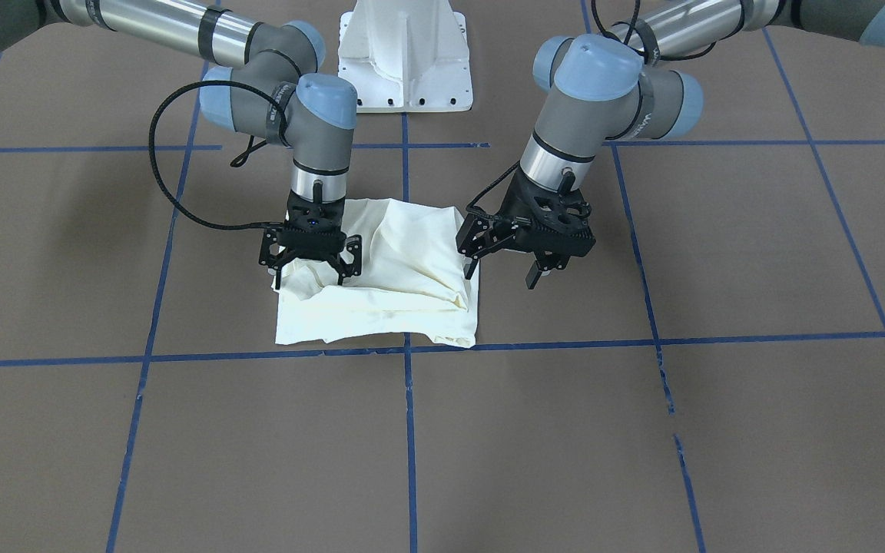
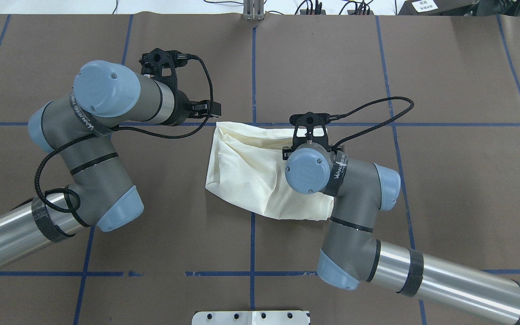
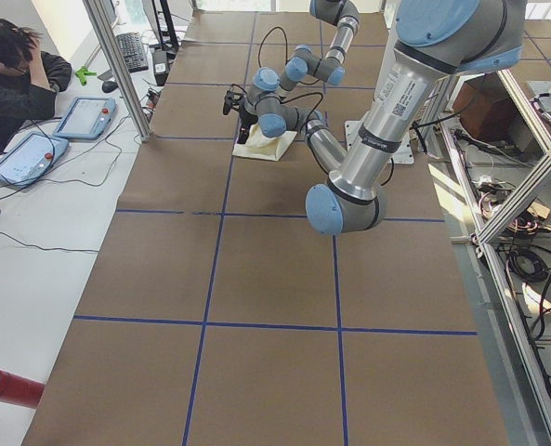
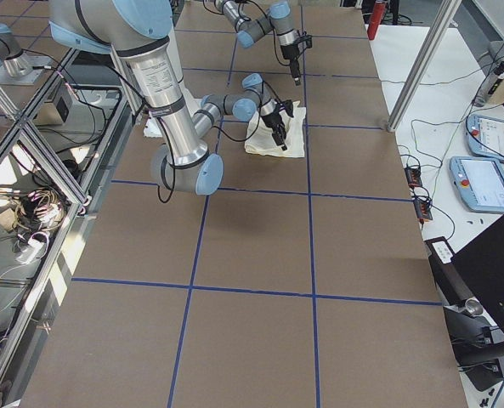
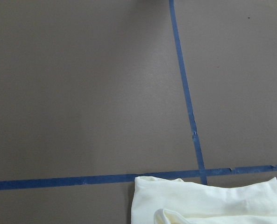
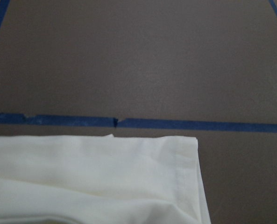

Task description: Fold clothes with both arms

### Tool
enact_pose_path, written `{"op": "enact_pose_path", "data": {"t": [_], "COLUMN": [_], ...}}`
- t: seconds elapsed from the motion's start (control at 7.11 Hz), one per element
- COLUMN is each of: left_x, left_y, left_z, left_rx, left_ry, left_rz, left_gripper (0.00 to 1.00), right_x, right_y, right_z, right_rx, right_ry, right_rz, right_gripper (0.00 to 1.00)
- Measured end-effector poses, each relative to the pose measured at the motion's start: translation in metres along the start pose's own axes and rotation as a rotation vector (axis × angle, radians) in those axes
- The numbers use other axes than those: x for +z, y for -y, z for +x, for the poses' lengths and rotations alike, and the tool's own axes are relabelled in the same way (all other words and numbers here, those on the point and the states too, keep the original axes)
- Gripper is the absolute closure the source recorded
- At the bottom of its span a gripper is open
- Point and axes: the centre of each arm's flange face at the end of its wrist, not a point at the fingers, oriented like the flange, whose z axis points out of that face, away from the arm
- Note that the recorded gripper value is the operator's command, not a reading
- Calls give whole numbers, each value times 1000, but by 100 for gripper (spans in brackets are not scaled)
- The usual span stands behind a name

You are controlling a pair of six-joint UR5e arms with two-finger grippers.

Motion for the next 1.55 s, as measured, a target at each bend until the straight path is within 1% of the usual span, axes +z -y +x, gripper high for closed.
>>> {"op": "enact_pose_path", "data": {"t": [0.14, 0.28, 0.42, 0.56, 0.7, 0.84, 0.98, 1.27, 1.41, 1.55], "left_x": [1, 2, 2, 3, 3, 6, 14, 27, 28, 30], "left_y": [-1, -2, -3, -4, -6, -18, -44, -107, -123, -133], "left_z": [-2, -2, -3, -2, 0, 3, 3, 5, 9, 12], "left_rx": [0, 0, -1, 0, 3, 14, 34, 34, 25, 17], "left_ry": [2, 3, 5, 4, -4, -27, -75, -187, -228, -248], "left_rz": [-1, -3, -4, -6, -8, -16, -32, -80, -85, -74], "left_gripper": [0, 0, 0, 0, 0, 0, 0, 0, 0, 0], "right_x": [20, 42, 57, 61, 56, 47, 38, 32, 32, 31], "right_y": [35, 77, 117, 152, 174, 184, 188, 190, 190, 190], "right_z": [11, 21, 33, 48, 55, 54, 53, 52, 52, 53], "right_rx": [15, 42, 86, 141, 178, 195, 202, 205, 205, 205], "right_ry": [-46, -84, -84, -38, 24, 75, 106, 126, 128, 129], "right_rz": [8, 6, -7, -47, -93, -124, -137, -144, -144, -143], "right_gripper": [0, 0, 0, 0, 0, 0, 0, 0, 0, 0]}}
